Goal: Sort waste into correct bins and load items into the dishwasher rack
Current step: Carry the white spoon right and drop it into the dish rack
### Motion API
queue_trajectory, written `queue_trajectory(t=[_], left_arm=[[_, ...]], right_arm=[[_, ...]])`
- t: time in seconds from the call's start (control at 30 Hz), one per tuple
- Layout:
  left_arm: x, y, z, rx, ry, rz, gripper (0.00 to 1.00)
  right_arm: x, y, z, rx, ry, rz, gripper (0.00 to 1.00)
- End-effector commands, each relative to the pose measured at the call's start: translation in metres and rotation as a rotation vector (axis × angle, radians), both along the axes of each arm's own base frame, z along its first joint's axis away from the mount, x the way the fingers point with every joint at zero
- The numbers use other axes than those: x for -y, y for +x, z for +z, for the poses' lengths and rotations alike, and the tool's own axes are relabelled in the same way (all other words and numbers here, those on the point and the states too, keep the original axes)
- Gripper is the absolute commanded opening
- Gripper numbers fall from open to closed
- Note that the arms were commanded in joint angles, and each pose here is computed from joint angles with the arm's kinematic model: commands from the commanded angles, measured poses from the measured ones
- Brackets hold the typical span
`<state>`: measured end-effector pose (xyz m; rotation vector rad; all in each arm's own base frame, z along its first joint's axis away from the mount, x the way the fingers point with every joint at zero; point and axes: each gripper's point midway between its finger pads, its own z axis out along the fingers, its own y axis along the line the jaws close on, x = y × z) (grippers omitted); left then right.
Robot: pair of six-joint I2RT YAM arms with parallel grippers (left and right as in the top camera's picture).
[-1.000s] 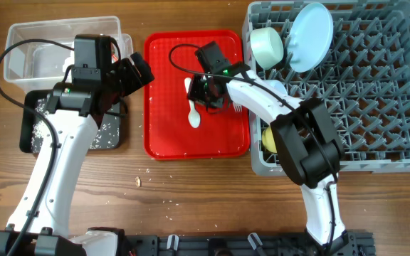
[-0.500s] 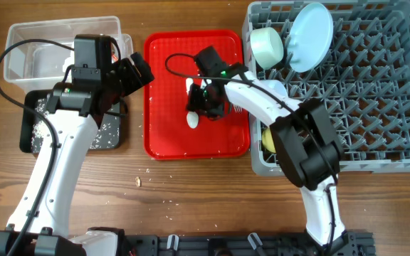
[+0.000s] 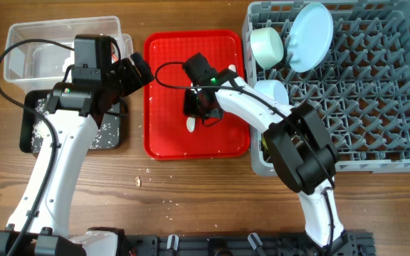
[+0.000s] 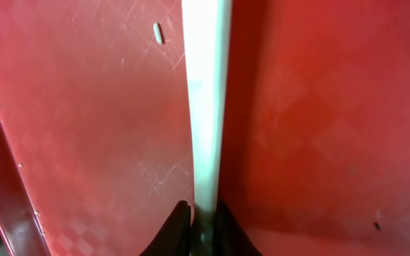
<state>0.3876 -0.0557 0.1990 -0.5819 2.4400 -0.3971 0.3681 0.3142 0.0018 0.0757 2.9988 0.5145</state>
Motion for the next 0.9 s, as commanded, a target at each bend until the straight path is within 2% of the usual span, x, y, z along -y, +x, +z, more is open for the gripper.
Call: queue_trajectory(t=[0.0,0.1,0.23,0.37,0.47,0.57,0.7,0.87], left_arm=[[-0.001,0.002,-0.001,-0.003,-0.003,-0.003,1.00],[-0.001,0.002,-0.001,-0.003,-0.003,-0.003,1.00],[-0.001,0.002,-0.001,-0.003,-0.003,-0.003,1.00],[-0.001,0.002,-0.001,-0.003,-0.003,-0.003,1.00],[-0.001,0.002,-0.001,-0.003,-0.003,-0.003,1.00],[-0.001,0.002,-0.001,-0.003,-0.003,-0.003,1.00],[-0.001,0.002,-0.001,-0.003,-0.003,-0.003,1.00],[-0.001,0.002,-0.001,-0.003,-0.003,-0.003,1.00]], right_arm=[[0.033,-0.016,-0.050,-0.092,-0.125,-0.020,0.04],[0.042,0.011,-0.012,0.004,-0.079,0.015,0.04],[0.061,0.050,0.084,0.253,-0.012,0.112,0.04],[0.092,0.063,0.171,0.452,0.014,0.106,0.04],[0.148,0.063,0.219,0.556,-0.065,0.068,0.04],[0.215,0.049,0.219,0.494,-0.234,0.003,0.04],[0.277,0.000,0.169,0.198,-0.347,-0.106,0.04],[0.310,-0.035,0.120,0.036,-0.402,-0.130,0.04]])
